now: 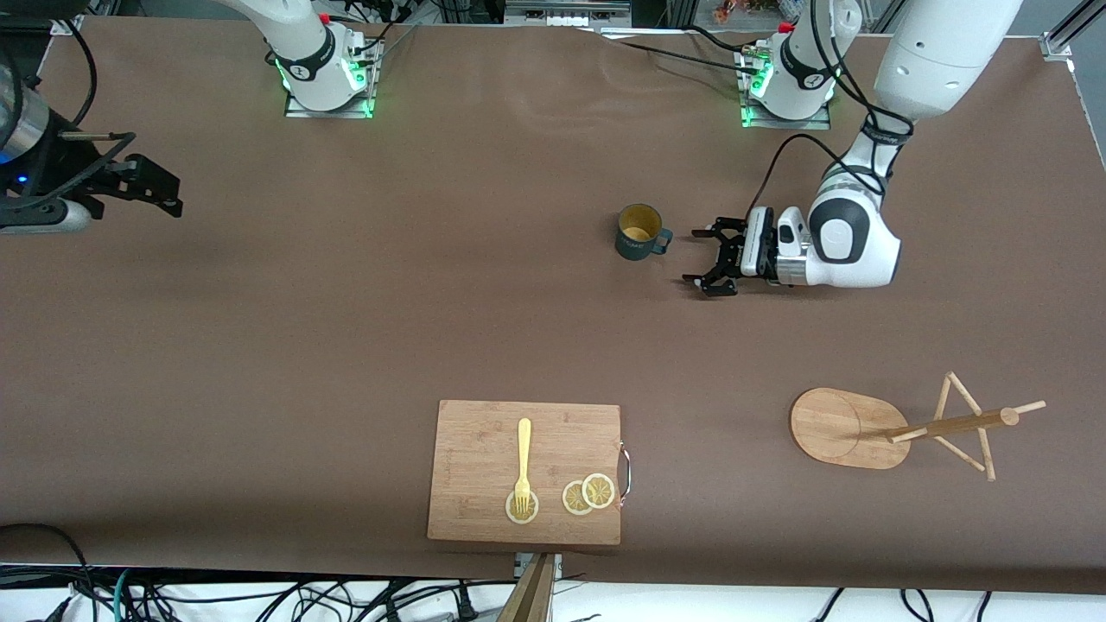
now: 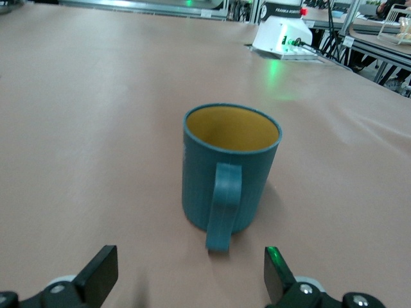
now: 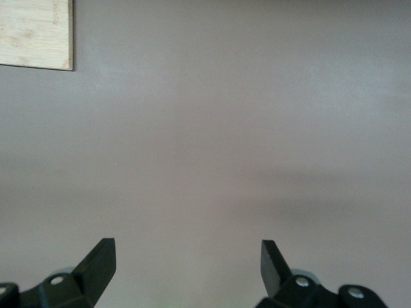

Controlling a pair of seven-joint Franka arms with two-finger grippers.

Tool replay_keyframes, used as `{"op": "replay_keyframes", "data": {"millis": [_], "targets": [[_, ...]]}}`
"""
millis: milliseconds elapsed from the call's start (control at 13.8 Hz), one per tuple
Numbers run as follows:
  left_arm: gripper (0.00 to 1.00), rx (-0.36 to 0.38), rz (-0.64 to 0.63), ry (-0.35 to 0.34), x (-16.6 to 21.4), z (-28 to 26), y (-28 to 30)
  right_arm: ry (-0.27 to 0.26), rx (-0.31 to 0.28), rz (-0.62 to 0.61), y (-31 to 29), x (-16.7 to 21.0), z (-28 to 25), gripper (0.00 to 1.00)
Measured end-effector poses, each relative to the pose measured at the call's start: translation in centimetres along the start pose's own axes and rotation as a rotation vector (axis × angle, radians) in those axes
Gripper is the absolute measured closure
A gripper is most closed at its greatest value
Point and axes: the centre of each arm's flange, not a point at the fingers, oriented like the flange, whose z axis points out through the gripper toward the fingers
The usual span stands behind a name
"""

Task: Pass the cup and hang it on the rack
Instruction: 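Withdraw the right gripper while the left gripper reaches the mug handle, then close the left gripper on the mug handle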

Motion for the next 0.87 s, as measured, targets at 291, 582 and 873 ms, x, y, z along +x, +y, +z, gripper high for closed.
{"op": "replay_keyframes", "data": {"millis": [291, 582, 873], "targets": [[0.0, -0.018, 0.008, 0.024, -0.7, 2.2, 0.8, 0.004, -0.006, -0.012, -0.7, 0.1, 0.0, 0.0], [0.0, -0.02, -0.005, 0.046, -1.4, 3.1, 2.5, 0.01, -0.002, -0.019, -0.8, 0.1, -0.2, 0.0], [0.02, 0.0, -0.002, 0.072, -1.3, 4.2, 3.3, 0.019, 0.0, -0.015, -0.6, -0.3, -0.8, 0.0]]}}
